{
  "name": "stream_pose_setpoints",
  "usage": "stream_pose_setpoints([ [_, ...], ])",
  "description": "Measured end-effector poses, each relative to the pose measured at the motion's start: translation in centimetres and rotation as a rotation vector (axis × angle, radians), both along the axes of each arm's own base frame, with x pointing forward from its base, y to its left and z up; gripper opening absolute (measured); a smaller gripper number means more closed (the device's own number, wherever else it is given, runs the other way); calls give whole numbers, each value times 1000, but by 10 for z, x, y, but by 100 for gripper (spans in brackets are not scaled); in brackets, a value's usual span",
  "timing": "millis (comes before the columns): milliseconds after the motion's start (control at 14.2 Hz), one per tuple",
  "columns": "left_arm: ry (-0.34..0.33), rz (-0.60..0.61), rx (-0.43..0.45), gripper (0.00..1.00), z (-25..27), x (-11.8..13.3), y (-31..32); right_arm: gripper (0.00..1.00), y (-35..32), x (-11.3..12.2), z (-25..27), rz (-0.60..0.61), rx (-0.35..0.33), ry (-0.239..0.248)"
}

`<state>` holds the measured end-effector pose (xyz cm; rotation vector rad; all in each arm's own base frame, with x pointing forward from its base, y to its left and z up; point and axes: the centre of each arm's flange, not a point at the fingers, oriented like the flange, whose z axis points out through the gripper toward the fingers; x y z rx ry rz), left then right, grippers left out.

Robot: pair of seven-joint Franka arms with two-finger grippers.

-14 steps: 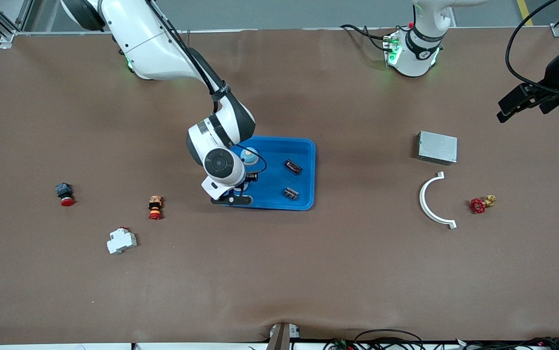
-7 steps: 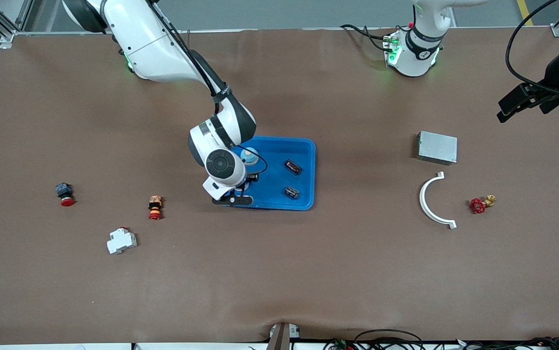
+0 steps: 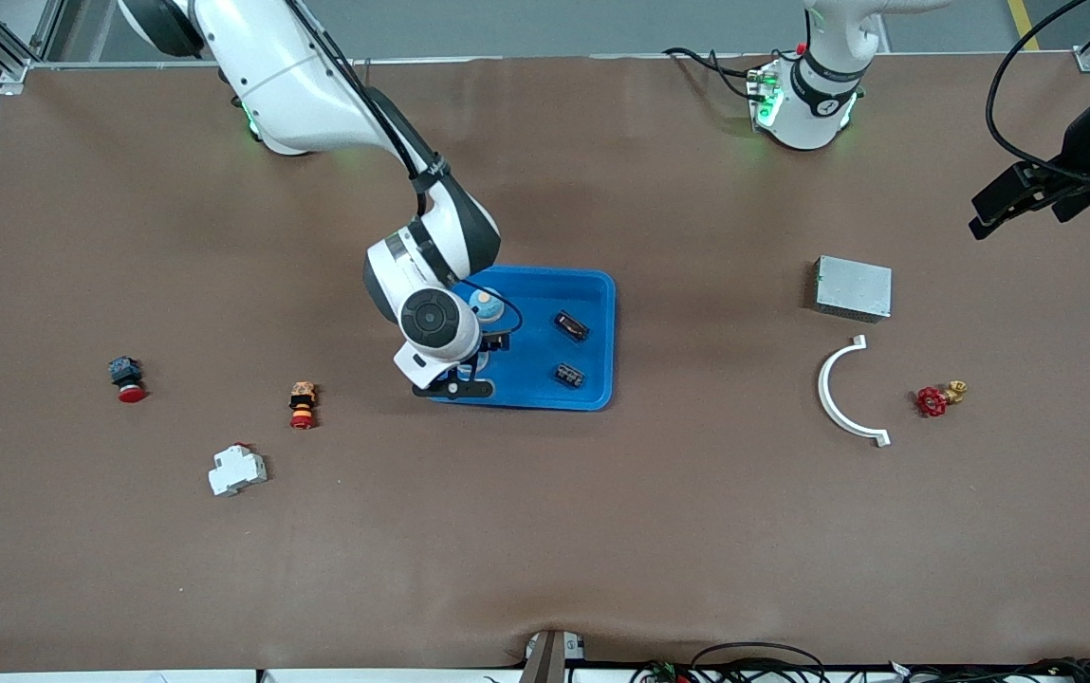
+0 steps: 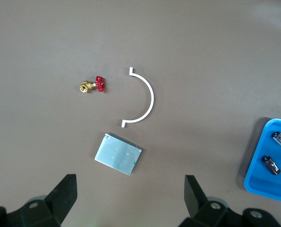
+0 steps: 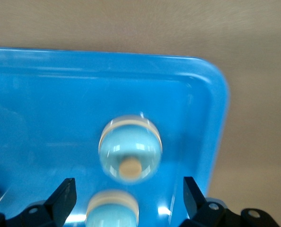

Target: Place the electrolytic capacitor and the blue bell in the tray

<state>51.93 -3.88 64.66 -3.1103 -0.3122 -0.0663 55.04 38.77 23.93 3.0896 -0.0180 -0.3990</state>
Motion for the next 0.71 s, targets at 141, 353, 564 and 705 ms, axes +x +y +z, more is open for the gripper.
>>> stream_pose_setpoints([
  [141, 4, 0, 0, 100, 0, 0, 0, 100, -9, 3, 56, -3, 2, 4],
  [353, 7, 0, 1, 100, -1, -1, 0, 100, -46, 1, 144, 5, 6, 31],
  [564, 7, 0, 1, 100, -1, -1, 0, 100, -105, -6, 226, 17, 31, 43],
  [705, 8, -1, 1, 100, -1, -1, 0, 100, -154, -13, 268, 47, 58, 51],
])
